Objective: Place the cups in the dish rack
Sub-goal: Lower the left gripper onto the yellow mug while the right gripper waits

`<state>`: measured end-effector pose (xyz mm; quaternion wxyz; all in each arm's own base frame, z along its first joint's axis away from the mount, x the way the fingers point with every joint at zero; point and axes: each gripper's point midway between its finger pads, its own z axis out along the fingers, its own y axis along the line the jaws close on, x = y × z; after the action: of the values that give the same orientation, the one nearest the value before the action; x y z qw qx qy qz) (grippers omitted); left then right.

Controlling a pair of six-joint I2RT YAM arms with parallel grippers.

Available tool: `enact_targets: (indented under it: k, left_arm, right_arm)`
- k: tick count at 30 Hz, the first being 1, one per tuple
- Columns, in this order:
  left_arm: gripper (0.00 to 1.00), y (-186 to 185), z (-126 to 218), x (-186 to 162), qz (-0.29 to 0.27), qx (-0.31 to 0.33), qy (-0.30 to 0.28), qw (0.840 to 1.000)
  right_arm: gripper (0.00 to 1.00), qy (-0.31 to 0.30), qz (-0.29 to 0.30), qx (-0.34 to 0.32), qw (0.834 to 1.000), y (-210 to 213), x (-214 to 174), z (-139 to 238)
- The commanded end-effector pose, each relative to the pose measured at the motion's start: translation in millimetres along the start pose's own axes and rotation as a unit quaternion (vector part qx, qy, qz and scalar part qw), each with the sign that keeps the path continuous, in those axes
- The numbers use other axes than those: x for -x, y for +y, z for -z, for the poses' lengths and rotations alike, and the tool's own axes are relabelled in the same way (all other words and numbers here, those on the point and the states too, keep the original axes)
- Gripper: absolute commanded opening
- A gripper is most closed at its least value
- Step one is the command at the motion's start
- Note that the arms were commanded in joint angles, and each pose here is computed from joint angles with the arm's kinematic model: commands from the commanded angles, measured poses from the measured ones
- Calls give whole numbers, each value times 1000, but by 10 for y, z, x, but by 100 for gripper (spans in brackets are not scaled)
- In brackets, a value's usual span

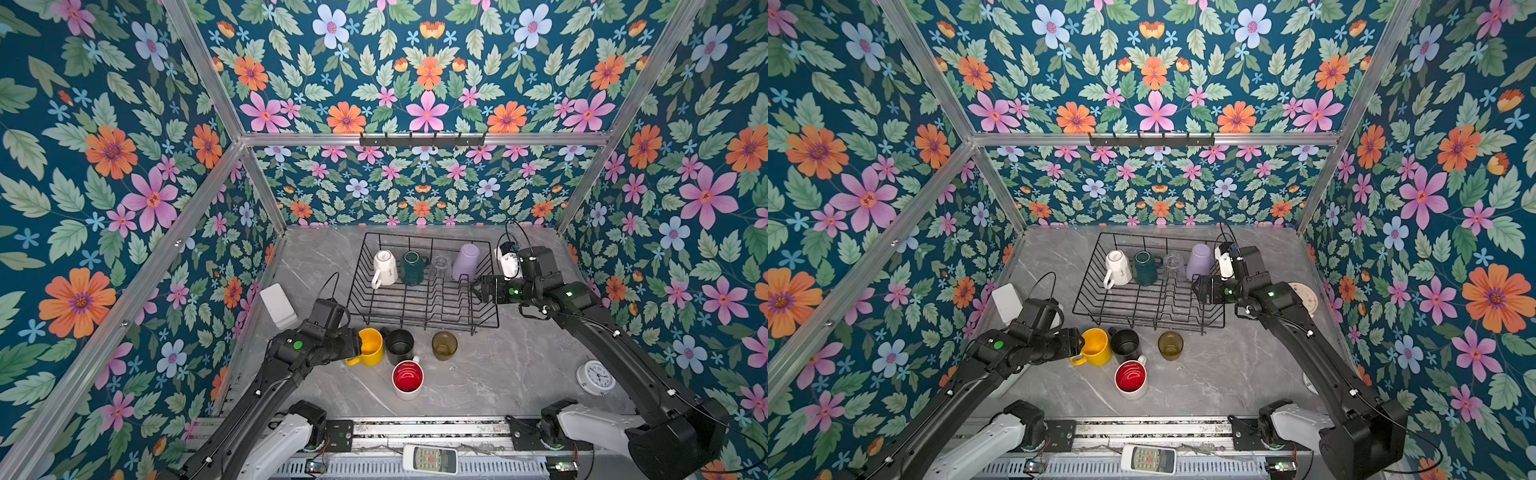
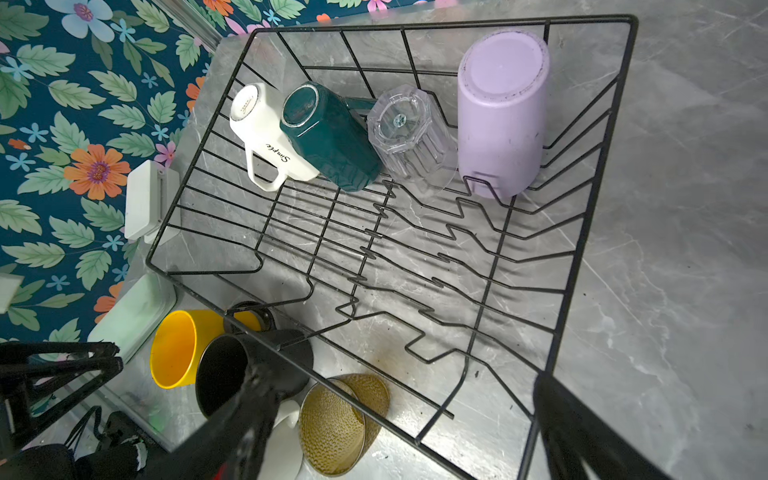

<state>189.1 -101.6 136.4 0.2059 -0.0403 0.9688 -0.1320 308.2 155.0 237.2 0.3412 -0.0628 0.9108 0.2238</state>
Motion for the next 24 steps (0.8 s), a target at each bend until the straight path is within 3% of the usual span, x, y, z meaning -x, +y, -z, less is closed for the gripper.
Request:
enact_targets:
  k: [1,24]
  left_arm:
    - [70,-14,-33,95,-12,6,-13,1000]
    - [44,15,-441,47,-37,58,33,997]
  right_arm:
    - [95,-13,2,1,1000,7,41,20]
    - [95,-14,9,-1,1000,-25,-40,27]
